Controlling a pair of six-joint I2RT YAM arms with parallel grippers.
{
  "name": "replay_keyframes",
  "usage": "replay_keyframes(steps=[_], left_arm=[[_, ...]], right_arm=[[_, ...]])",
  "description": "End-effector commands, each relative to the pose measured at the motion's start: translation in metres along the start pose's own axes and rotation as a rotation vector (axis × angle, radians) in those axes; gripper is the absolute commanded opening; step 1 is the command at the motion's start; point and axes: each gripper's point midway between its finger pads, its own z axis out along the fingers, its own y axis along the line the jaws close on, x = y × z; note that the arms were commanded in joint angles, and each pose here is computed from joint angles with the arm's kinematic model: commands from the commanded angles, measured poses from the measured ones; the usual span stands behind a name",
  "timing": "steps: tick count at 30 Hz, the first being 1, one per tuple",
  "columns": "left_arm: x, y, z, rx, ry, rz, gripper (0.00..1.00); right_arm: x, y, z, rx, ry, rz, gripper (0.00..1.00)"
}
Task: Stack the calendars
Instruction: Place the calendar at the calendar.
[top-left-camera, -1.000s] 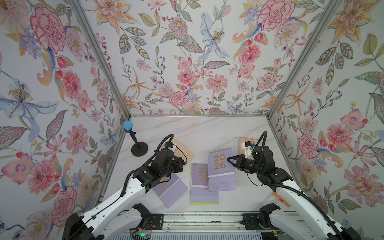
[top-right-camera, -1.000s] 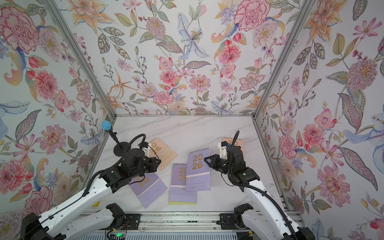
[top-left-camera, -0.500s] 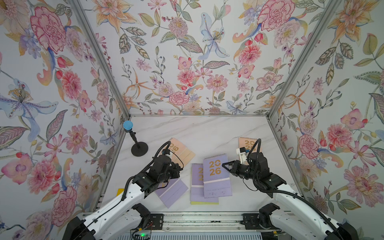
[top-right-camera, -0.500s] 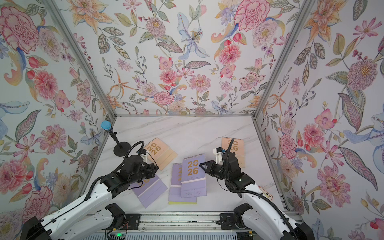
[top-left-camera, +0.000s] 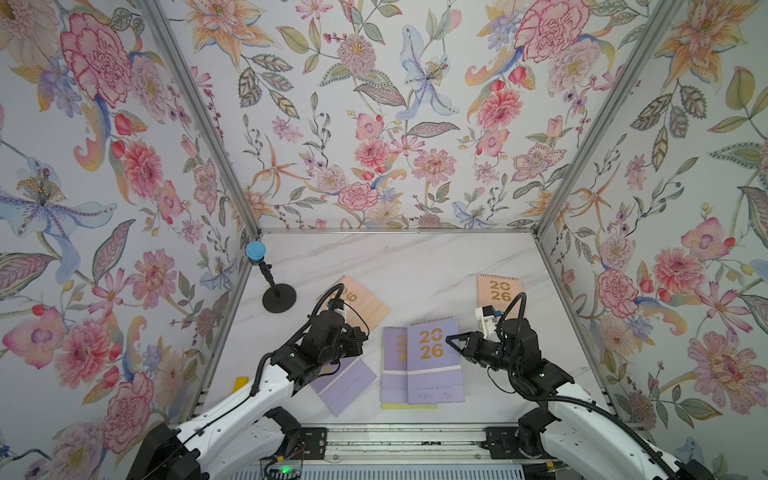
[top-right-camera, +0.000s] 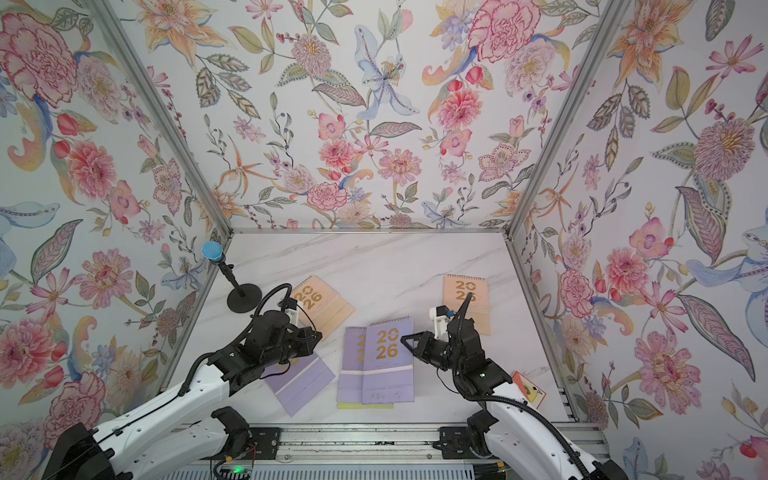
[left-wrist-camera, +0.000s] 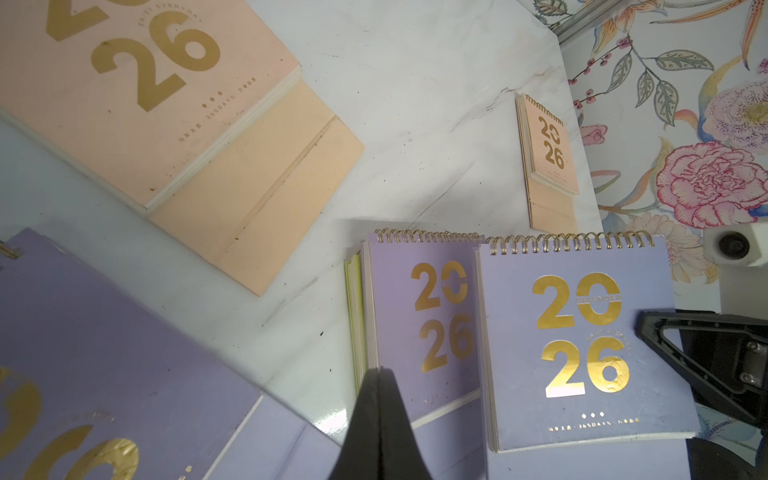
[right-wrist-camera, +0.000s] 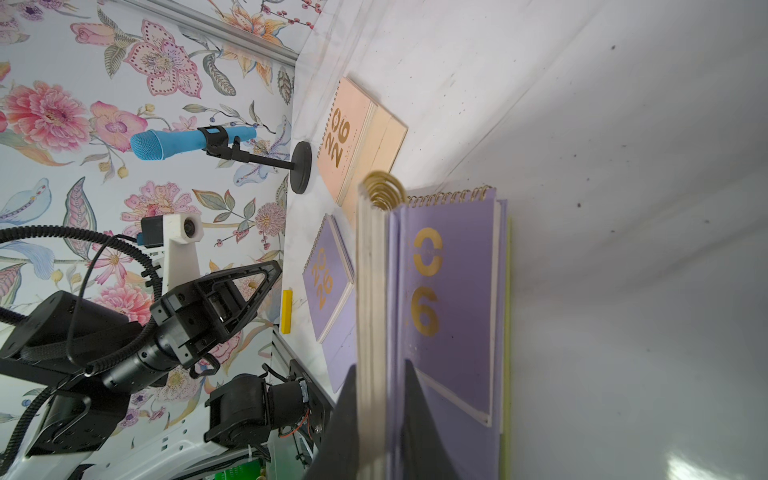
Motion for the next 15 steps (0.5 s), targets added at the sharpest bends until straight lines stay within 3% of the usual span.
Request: replay_keyframes(steps=[1,15], left_arm=[[0.004,0.008,0.004,-0.004,-0.001,-0.019,0.0],[0.016,0.017,0.009,0.019,-0.011,-0.057,0.0]], right_arm=[[-0.006,0.021,-0.001,-0.086,-0.032,-0.023,0.04],[-0.002,0.027,0.013,-0.11,0.012,-0.02,0.04]])
